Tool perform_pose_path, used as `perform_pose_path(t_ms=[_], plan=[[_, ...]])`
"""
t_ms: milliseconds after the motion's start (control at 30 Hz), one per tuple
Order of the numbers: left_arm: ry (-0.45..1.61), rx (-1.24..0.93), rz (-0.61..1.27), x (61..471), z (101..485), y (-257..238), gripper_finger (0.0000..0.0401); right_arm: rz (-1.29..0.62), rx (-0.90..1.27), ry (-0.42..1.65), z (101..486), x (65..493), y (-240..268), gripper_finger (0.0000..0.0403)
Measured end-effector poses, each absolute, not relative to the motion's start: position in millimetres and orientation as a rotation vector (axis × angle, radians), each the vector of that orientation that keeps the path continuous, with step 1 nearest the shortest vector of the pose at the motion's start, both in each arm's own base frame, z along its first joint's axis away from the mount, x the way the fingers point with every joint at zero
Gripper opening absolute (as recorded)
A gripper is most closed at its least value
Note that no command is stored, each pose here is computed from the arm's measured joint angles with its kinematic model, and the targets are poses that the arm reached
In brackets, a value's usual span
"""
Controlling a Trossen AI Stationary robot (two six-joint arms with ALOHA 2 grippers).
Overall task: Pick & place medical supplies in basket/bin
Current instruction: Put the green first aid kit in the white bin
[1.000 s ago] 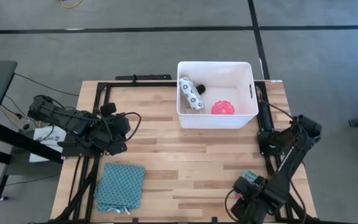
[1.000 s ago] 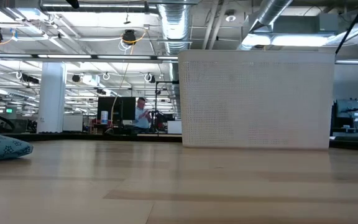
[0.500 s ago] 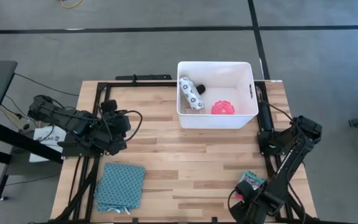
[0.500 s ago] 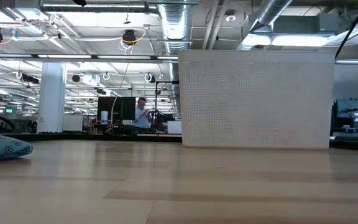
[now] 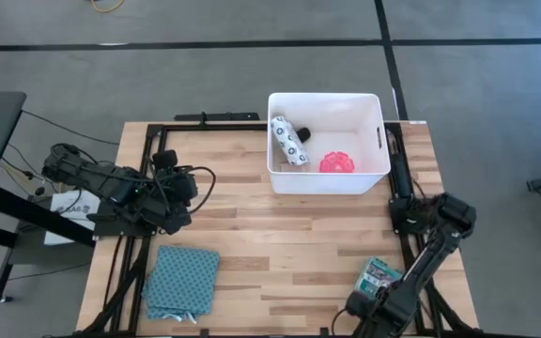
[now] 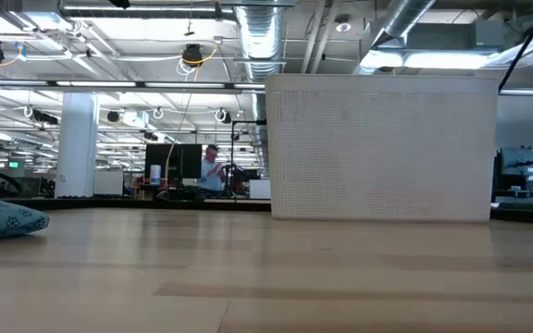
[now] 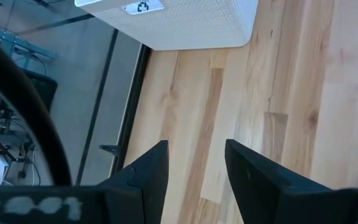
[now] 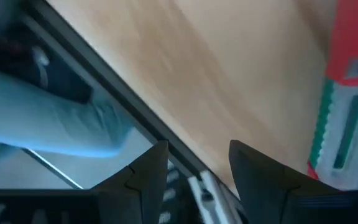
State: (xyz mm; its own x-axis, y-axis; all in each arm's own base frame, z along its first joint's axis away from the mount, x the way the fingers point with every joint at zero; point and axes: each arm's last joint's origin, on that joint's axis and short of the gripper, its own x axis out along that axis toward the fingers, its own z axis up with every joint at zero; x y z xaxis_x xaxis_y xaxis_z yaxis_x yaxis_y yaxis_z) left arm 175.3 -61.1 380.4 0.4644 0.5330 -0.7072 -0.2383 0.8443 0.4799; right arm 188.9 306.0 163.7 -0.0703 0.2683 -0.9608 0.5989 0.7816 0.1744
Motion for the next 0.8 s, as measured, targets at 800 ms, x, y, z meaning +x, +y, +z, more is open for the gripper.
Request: perform_pose_path(t_ms=[800], plan=[[0.979, 0.333, 0.486, 175, 380, -61, 0.0148, -0.414, 0.620, 1.684, 190, 183, 279, 0.0164]])
